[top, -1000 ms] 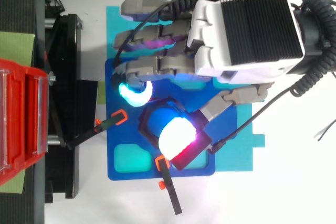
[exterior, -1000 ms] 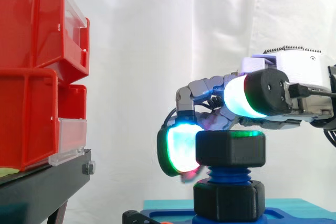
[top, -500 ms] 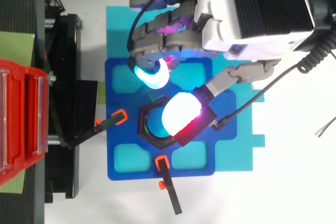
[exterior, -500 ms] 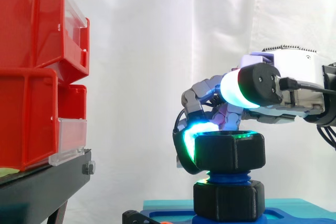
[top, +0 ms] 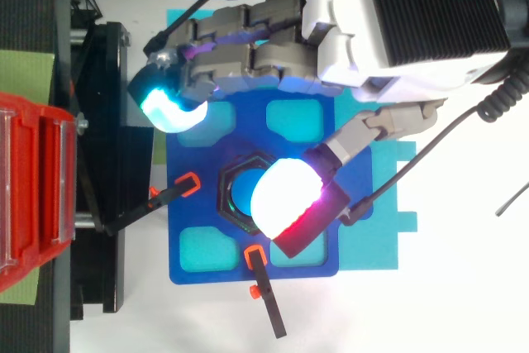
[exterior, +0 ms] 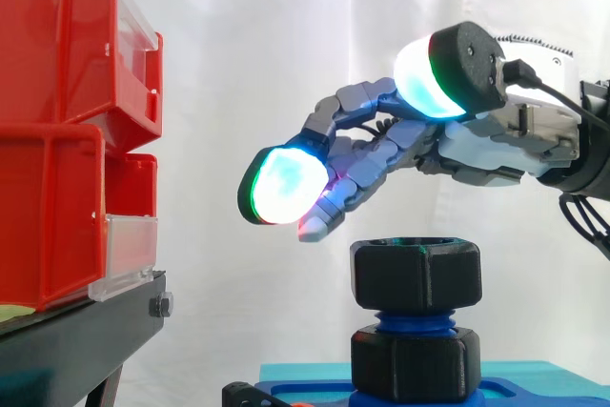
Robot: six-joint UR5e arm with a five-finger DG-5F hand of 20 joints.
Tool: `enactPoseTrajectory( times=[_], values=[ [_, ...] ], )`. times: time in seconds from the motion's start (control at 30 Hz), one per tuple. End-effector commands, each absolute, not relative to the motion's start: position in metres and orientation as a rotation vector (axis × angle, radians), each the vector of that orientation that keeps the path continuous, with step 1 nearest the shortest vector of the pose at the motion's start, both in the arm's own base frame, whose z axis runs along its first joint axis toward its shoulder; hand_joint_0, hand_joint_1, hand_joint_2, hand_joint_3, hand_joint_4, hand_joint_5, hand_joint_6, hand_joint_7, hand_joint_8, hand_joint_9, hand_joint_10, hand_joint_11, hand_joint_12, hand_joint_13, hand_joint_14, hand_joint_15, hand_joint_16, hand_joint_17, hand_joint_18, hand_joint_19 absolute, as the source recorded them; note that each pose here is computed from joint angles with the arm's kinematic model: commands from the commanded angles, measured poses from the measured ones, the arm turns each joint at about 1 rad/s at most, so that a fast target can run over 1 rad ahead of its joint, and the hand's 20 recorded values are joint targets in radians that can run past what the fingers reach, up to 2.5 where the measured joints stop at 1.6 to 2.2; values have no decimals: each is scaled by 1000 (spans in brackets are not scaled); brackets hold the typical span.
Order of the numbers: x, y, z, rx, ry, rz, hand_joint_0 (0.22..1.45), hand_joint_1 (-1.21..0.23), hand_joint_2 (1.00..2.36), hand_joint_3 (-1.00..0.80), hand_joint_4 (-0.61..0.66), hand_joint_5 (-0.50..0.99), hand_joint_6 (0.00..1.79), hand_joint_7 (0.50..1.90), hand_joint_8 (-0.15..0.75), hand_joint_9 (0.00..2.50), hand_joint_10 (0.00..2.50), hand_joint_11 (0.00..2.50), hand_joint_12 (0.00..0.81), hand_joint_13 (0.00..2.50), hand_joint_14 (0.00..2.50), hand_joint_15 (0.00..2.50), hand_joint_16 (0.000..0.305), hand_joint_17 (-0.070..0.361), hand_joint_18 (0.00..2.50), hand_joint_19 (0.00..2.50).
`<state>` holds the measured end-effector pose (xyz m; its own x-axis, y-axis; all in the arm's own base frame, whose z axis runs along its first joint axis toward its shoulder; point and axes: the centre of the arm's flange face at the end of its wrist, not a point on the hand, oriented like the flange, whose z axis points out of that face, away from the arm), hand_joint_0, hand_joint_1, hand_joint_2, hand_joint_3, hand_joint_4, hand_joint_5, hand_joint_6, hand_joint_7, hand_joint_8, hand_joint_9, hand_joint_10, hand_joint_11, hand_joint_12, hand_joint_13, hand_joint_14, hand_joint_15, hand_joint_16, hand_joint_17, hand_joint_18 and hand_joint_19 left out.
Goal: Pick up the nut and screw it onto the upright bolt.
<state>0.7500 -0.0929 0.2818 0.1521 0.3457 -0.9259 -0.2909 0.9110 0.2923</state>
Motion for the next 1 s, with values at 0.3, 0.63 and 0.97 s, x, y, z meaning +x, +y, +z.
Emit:
enactPoseTrajectory(
  times=[0.3, 0.63, 0.97],
  values=[
    [746, -73, 272, 42, 1428, 461, 509, -74, 1000, -500, 271, -67, 504, 903, 263, 851, 0, 0, 258, 516, 0, 0, 25, 55, 147, 0],
    [744, -73, 268, 46, 1455, 462, 515, -118, 1000, -500, 250, -46, 505, 1050, 272, 895, 0, 0, 247, 543, 0, 0, 23, 51, 177, 0],
    [744, -74, 268, 46, 1457, 459, 530, -183, 1000, -500, 176, -13, 505, 1278, 279, 982, 0, 0, 232, 604, 0, 0, 20, 45, 231, 0]
  ],
)
